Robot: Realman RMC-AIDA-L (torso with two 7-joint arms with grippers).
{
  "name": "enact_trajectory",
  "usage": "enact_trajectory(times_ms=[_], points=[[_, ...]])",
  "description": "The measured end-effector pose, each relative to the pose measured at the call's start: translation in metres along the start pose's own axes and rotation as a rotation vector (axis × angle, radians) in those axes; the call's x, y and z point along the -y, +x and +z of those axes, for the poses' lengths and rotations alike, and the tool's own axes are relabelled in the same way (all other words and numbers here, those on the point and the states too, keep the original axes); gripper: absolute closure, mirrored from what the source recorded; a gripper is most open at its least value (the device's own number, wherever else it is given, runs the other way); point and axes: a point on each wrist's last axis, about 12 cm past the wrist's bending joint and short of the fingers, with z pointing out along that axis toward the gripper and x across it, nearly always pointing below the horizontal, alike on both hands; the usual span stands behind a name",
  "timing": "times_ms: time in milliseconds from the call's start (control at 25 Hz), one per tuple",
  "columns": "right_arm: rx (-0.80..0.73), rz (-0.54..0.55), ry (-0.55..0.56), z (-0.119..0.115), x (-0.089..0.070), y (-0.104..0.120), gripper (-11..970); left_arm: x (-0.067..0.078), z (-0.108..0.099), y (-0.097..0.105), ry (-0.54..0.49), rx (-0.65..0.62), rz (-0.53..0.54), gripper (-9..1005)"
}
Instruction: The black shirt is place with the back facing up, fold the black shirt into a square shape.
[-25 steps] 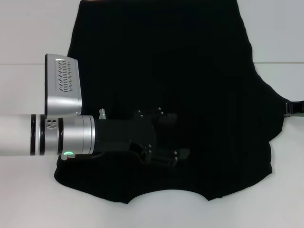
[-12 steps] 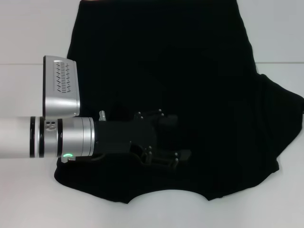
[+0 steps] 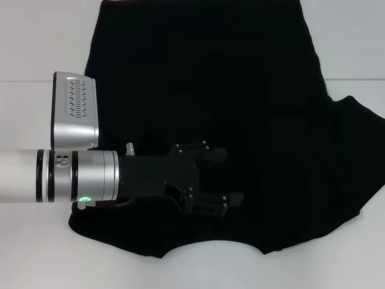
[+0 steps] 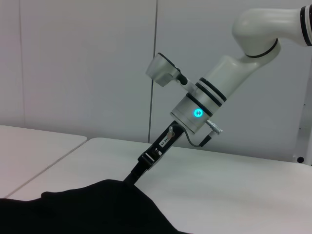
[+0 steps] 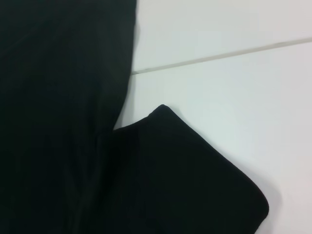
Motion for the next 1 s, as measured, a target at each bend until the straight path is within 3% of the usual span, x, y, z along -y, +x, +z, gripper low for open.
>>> enact_trajectory(times_ms=[360, 600, 800, 1000], points=[[0.024, 0.004, 0.015, -0.004, 0.006, -0.003, 960, 0.0, 0.0, -0.001, 0.002, 0.001, -0.005, 48], [0.052, -0.013, -0.014, -0.006, -0.002, -0.011, 959, -0.001, 0.001, -0.002, 0.003, 0.001, -0.006, 48], [0.072, -0.038, -0.129, -0.004, -0.022, -0.015, 932, -0.001, 0.0, -0.001, -0.002, -0.001, -0.012, 48], [0.04, -0.154, -0.288, 0.002, -0.07, -0.022, 906, -0.001, 0.0, -0.001, -0.003, -0.001, -0.019, 48]])
